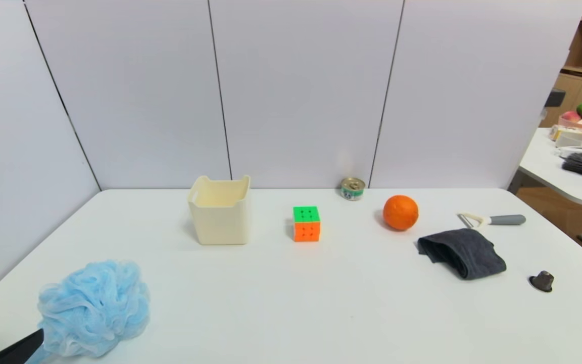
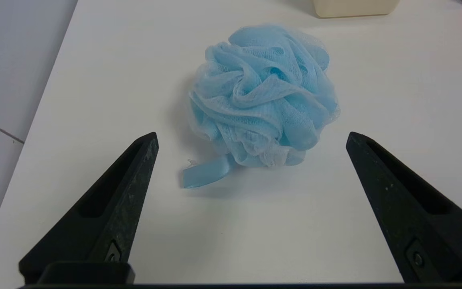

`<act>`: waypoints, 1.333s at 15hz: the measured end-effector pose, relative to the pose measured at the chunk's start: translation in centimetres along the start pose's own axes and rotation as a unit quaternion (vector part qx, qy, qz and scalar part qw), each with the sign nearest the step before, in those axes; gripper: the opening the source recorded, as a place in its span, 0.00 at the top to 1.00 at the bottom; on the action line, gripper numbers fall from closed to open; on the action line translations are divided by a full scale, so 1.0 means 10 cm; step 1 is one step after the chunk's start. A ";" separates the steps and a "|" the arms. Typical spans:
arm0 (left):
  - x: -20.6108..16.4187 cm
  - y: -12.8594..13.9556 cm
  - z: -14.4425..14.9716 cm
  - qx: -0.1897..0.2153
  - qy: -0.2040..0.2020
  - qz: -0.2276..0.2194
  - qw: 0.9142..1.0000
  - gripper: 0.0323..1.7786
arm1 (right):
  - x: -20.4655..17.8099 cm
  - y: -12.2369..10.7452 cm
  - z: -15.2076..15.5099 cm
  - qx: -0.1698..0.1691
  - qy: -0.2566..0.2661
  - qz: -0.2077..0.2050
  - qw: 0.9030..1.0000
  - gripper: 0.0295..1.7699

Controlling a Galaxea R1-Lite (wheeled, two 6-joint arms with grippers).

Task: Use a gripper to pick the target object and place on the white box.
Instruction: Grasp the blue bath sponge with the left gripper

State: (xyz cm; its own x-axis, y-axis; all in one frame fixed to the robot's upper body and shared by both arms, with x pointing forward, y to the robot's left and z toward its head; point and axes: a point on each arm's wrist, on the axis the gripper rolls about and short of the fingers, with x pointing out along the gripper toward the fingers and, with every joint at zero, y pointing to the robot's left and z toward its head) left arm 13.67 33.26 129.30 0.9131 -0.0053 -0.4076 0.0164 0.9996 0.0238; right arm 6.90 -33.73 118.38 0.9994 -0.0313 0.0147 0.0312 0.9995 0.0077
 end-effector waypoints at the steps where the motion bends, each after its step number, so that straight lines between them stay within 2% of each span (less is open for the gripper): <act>1: 0.10 0.00 0.15 0.003 0.017 -0.003 1.000 0.05 | 0.00 0.00 0.00 0.000 0.000 0.000 1.000 0.04; 4: 0.47 -0.02 0.53 0.009 0.064 -0.009 0.998 0.05 | 0.00 0.00 0.00 0.000 0.000 0.000 1.000 0.04; 7: 0.82 -0.05 0.75 0.011 0.121 -0.016 0.992 0.05 | 0.00 0.00 0.00 0.000 0.000 0.000 1.000 0.04; 9: 0.97 -0.06 0.83 0.011 0.176 -0.031 0.984 0.05 | 0.00 0.00 0.00 0.000 0.000 0.000 1.000 0.04; 13: 1.12 -0.08 0.84 0.010 0.282 -0.046 0.958 0.05 | 0.00 0.00 0.00 0.000 0.000 0.000 1.000 0.04; 16: 1.19 -0.08 0.81 0.011 0.327 -0.047 0.944 0.05 | 0.00 0.00 0.00 0.000 0.000 0.000 1.000 0.04; 20: 1.34 -0.08 0.77 0.011 0.352 -0.046 0.935 0.05 | 0.00 0.00 0.00 0.000 0.000 0.000 1.000 0.04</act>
State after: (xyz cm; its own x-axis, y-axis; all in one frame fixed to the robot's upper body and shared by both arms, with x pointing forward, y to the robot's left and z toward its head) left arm 29.01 32.13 130.88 0.4137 -0.0645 -0.9081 0.0975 0.9949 -0.0263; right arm 6.90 -33.73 118.38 0.9994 -0.0308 0.0142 0.0307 0.9995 0.0077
